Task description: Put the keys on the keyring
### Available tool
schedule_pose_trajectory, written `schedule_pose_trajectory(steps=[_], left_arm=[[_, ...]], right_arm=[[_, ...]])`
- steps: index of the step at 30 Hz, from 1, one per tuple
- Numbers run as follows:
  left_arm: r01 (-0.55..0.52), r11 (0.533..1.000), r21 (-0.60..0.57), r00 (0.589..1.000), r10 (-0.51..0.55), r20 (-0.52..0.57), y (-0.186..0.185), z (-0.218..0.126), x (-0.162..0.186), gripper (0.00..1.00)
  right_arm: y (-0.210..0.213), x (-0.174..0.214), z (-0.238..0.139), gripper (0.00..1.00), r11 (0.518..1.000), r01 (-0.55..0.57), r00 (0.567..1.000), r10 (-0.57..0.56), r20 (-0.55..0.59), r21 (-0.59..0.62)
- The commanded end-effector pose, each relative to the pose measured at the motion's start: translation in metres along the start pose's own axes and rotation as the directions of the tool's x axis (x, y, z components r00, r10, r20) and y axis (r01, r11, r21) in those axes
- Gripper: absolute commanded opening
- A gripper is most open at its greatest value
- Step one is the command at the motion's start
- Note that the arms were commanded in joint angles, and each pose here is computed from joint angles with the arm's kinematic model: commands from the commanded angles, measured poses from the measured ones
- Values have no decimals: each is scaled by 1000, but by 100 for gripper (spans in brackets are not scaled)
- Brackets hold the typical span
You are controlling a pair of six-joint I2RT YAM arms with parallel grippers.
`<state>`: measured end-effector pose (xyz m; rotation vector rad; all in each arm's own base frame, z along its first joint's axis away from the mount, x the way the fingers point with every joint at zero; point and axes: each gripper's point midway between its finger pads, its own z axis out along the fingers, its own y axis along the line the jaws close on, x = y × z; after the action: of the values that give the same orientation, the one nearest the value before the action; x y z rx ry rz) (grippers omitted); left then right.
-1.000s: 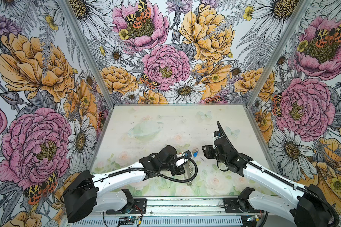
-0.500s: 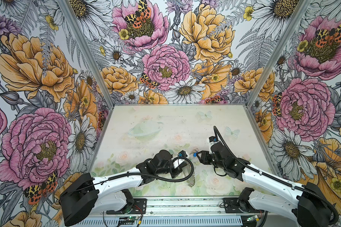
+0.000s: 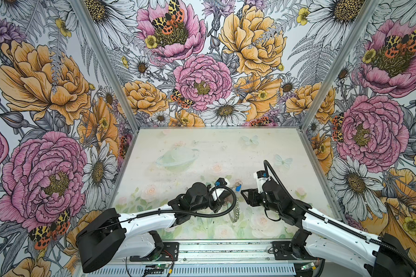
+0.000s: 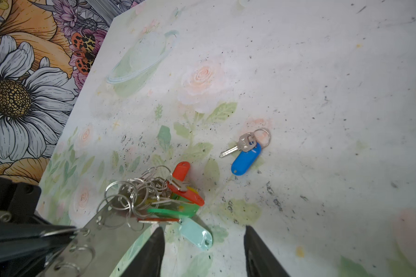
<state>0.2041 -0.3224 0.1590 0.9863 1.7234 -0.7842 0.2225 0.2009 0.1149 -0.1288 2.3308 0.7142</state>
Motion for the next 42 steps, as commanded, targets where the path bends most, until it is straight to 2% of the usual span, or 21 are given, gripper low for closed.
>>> schedule_pose_trajectory(steps=[1,4,9,13,18,21,25,30,34,37,40,42], left_arm=[[22,1000,15,990,-24,138,16,1,-52,0],[62,997,39,991,-67,119,27,1,-54,0],[82,996,34,994,-84,71,35,8,-51,0],[53,995,-81,998,-50,38,52,10,-47,0],[-69,971,-230,991,41,-125,79,-4,-42,0],[-71,961,-269,988,31,-150,90,-18,-44,0],[-127,925,-359,975,50,-216,99,-40,-41,0],[-219,855,-471,947,70,-313,102,-75,-32,0],[-264,842,-471,925,84,-370,100,-82,-17,0],[-270,864,-424,915,93,-392,93,-68,-4,0],[-284,898,-336,895,123,-429,78,-45,16,0],[-270,925,-266,898,142,-416,63,-29,25,0]], right_arm=[[-2,-28,-3,54,998,58,996,-59,61,11],[-11,-40,-3,54,999,53,996,-54,66,6],[4,-57,-4,55,989,138,989,-133,70,-57],[5,-67,1,54,989,142,988,-139,70,-40],[-15,-72,7,54,995,81,992,-87,91,65],[-25,-74,15,53,995,36,997,-42,72,89],[-33,-72,33,50,996,-15,1000,14,11,91],[-37,-72,49,47,994,-70,997,73,-36,87],[-28,-72,60,46,995,-84,993,88,-74,56],[-25,-71,63,45,995,-86,993,90,-79,58],[-28,-68,60,46,993,-96,992,101,-71,70],[-30,-67,55,46,992,-97,993,102,-60,76]])
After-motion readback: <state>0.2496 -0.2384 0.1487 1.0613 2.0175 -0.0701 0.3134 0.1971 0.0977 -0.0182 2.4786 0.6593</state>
